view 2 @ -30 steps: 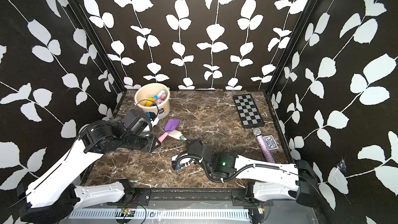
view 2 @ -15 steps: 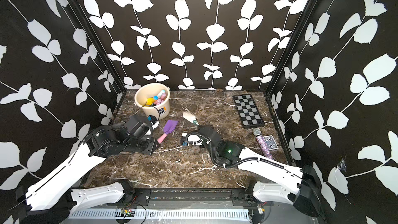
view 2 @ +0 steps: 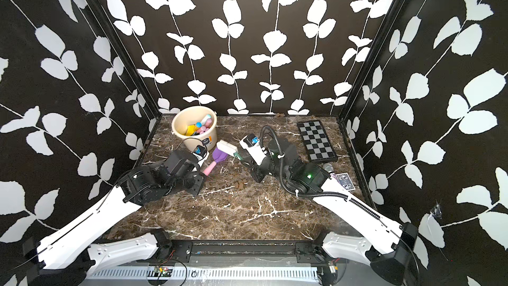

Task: Brush the soil off the hand trowel and place it into the bucket
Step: Brush off the soil from the hand trowel.

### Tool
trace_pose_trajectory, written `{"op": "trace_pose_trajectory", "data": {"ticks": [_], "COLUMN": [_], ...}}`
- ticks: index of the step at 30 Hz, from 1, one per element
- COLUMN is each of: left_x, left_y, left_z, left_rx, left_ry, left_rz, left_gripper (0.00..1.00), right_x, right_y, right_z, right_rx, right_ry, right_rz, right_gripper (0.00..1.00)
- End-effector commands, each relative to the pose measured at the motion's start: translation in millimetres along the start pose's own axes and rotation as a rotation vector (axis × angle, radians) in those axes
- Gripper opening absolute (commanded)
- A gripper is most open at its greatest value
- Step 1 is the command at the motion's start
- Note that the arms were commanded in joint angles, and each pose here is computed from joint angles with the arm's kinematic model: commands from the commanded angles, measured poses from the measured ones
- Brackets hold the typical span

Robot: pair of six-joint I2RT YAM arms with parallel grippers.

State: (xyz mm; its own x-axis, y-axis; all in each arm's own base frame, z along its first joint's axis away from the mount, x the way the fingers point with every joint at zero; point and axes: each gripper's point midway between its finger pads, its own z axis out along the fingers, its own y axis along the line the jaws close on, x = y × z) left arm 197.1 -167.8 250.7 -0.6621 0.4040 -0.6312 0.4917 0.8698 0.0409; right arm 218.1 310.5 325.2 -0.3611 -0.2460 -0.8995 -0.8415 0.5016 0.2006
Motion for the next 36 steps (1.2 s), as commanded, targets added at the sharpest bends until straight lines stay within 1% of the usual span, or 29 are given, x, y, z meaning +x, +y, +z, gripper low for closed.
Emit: {"op": "trace_pose_trajectory", "data": {"ticks": [1, 5, 7, 10, 13, 16, 19, 22, 25, 28, 30, 32, 34, 36], "left_x": [-22, -28, -29, -27, -25, -25, -21, -17, -16, -25, -35, -46, -60, -78], "left_y": [7, 7, 6, 6, 6, 6, 9, 10, 11, 21, 35, 52, 60, 71], "left_z": [-3, -4, -4, -4, -6, -10, -10, -9, -13, -26, -38, -47, -50, -50], "left_rx": [-0.050, -0.050, -0.046, -0.045, -0.036, -0.029, -0.041, -0.046, -0.044, -0.081, -0.137, -0.184, -0.166, -0.152], "left_ry": [-0.080, -0.100, -0.103, -0.099, -0.098, -0.111, -0.099, -0.085, -0.092, -0.128, -0.144, -0.139, -0.144, -0.177], "left_rz": [0.023, 0.014, 0.009, 0.005, -0.001, -0.006, -0.003, -0.006, -0.033, -0.117, -0.215, -0.351, -0.457, -0.559], "left_gripper": [0.00, 0.00, 0.00, 0.00, 0.00, 0.00, 0.00, 0.00, 0.00, 0.00, 0.00, 0.00, 0.00, 0.00], "right_x": [-28, -27, -24, -16, -9, 1, 14, 11, 4, -2, -1, 3, 6, 10], "right_y": [27, 21, 11, -7, -18, -25, -43, -59, -72, -87, -98, -107, -112, -114], "right_z": [6, 16, 18, 18, 20, 23, 20, 10, -6, -27, -40, -50, -54, -54], "right_rx": [-0.207, -0.223, -0.196, -0.131, -0.114, -0.097, 0.002, 0.053, 0.102, 0.195, 0.276, 0.341, 0.369, 0.373], "right_ry": [-0.082, -0.117, -0.135, -0.160, -0.165, -0.124, -0.081, -0.107, -0.143, -0.190, -0.223, -0.254, -0.281, -0.301], "right_rz": [0.327, 0.481, 0.540, 0.597, 0.645, 0.671, 0.685, 0.696, 0.683, 0.641, 0.613, 0.600, 0.608, 0.622], "right_gripper": [0.00, 0.00, 0.00, 0.00, 0.00, 0.00, 0.00, 0.00, 0.00, 0.00, 0.00, 0.00, 0.00, 0.00]}}
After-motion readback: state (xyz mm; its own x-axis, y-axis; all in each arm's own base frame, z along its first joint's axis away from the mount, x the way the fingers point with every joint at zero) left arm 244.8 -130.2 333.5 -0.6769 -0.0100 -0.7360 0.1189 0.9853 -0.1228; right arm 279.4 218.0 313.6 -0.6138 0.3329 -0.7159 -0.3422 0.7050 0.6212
